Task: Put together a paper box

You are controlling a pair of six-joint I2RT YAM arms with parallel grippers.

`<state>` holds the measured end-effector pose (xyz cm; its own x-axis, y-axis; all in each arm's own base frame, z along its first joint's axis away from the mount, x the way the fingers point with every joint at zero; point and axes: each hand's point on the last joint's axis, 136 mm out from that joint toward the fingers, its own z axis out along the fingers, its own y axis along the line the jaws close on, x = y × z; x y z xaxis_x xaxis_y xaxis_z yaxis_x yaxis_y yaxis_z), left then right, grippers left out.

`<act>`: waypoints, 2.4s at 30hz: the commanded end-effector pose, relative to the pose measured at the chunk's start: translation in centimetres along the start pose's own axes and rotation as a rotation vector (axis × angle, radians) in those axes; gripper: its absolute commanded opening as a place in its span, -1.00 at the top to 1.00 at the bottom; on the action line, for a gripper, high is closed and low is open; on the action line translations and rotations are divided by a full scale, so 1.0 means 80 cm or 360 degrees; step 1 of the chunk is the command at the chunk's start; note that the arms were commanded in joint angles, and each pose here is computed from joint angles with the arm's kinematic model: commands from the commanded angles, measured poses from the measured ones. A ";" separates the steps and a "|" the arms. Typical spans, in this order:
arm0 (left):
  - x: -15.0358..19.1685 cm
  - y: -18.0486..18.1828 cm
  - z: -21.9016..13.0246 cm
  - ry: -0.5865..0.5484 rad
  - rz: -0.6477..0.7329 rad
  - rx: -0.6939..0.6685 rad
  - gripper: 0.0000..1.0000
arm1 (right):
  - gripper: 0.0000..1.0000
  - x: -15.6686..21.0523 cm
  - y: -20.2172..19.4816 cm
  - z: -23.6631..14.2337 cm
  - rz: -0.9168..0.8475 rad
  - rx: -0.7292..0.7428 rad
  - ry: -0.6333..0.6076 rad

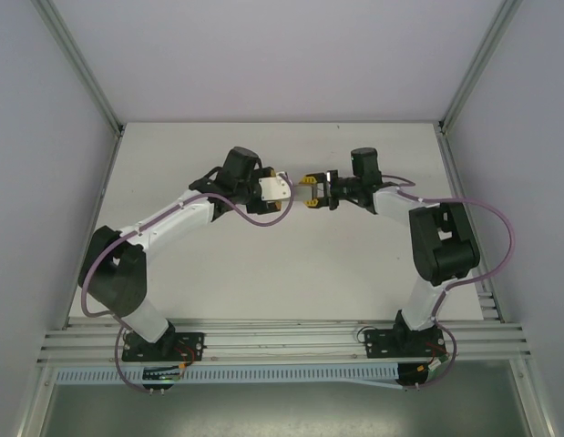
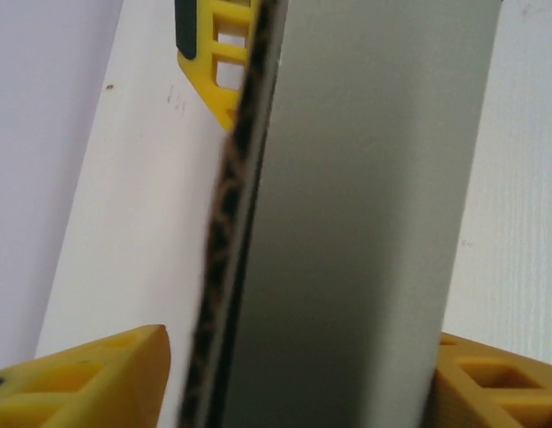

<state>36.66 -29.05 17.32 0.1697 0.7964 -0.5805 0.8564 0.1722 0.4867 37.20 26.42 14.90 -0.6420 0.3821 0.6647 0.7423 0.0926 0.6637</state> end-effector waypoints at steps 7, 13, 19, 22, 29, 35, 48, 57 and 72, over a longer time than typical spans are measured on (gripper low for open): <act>-0.013 0.010 -0.007 -0.0026 0.0006 0.0014 -0.01 | 0.27 0.034 0.010 -0.009 -0.0135 -0.0023 0.0113; -0.016 0.007 -0.010 -0.0040 0.0002 0.0039 0.06 | -0.75 0.031 0.014 -0.016 -0.0188 -0.0045 0.0075; -0.006 -0.011 -0.005 0.0014 -0.0018 0.0168 0.08 | -0.98 -0.001 0.006 -0.077 -0.0459 0.0092 -0.0291; -0.003 -0.032 -0.002 0.0040 -0.0082 0.0335 0.08 | -0.98 -0.030 0.009 -0.140 -0.0786 0.0317 -0.0652; 0.005 -0.075 0.017 0.0129 -0.0261 0.0739 0.08 | -0.98 -0.044 0.028 -0.205 -0.2027 0.0772 -0.1121; 0.016 -0.098 0.030 0.0211 -0.0358 0.0940 0.07 | -0.95 0.005 0.021 -0.177 -0.2653 0.0398 -0.0909; 0.039 -0.113 0.047 0.0325 -0.0396 0.1000 0.06 | -0.34 0.050 -0.043 -0.096 -0.2957 0.0647 -0.0071; 0.029 -0.106 0.048 0.0272 -0.0404 0.0970 0.07 | -0.29 0.021 -0.057 -0.073 -0.2887 0.0917 0.0020; 0.020 -0.092 0.054 0.0246 -0.0442 0.0898 0.09 | 0.87 0.013 -0.056 -0.045 -0.2787 0.0946 -0.0097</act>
<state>31.91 -30.46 9.04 -0.1305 0.8729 -0.4701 0.9894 0.0845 -0.1177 31.90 22.00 14.08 -0.6506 -0.4879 -0.5820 -0.7286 0.6171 0.2972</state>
